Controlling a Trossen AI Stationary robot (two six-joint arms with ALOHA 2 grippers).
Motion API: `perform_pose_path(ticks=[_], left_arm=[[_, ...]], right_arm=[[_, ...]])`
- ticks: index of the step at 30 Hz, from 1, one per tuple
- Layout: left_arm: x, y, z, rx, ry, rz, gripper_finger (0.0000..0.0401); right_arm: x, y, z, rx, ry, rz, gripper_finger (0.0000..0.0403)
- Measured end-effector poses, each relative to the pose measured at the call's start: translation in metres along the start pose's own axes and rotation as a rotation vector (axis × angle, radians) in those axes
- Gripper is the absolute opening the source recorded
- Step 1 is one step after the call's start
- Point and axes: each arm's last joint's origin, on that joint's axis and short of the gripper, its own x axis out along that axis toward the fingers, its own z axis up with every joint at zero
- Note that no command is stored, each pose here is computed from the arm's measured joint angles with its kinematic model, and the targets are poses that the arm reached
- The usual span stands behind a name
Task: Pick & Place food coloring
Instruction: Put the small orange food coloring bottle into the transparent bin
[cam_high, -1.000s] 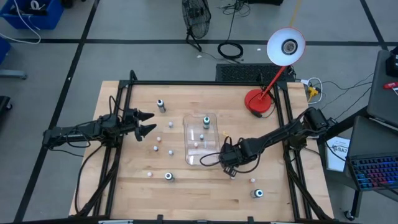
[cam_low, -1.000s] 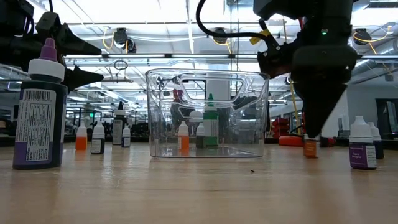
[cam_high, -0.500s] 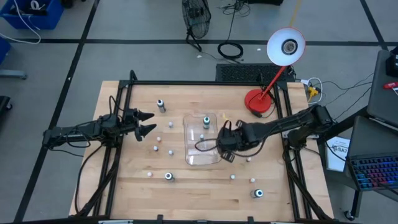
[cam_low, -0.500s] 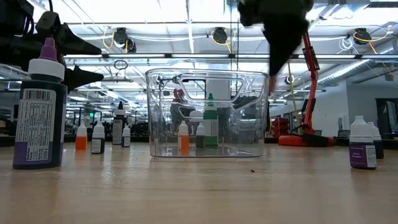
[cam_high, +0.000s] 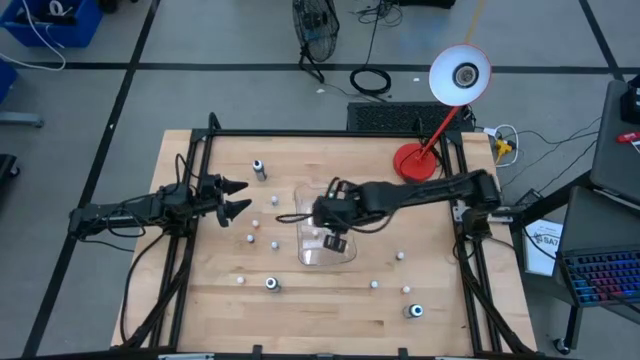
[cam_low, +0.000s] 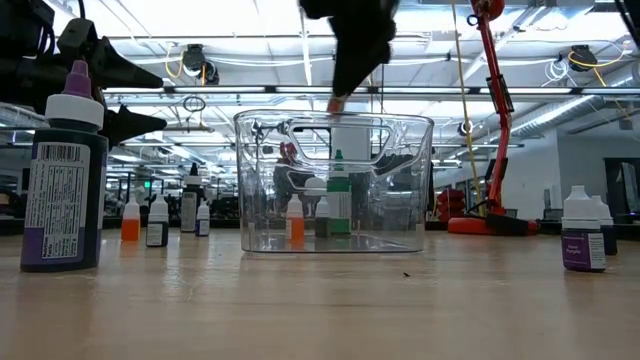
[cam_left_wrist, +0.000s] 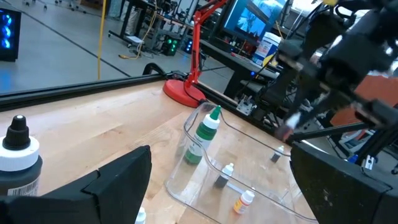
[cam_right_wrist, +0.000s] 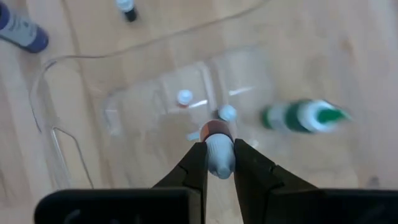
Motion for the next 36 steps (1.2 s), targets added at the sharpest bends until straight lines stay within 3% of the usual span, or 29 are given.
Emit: perform_pose_path(ticks=[5,15,36], left_arm=[[0.0,0.0,0.0,0.0,0.0,0.0,0.0379],[0.0,0.0,0.0,0.0,-0.001,0.0,0.0379],[0.0,0.0,0.0,0.0,0.0,0.0,0.0379]], right_arm=[[0.033,0.002,0.01,-0.043,0.116,0.024,0.004],[0.088,0.003,0.002,-0.046,0.313,0.088,0.004],[0.12,-0.003,-0.008,-0.044,0.318,0.146,0.004]])
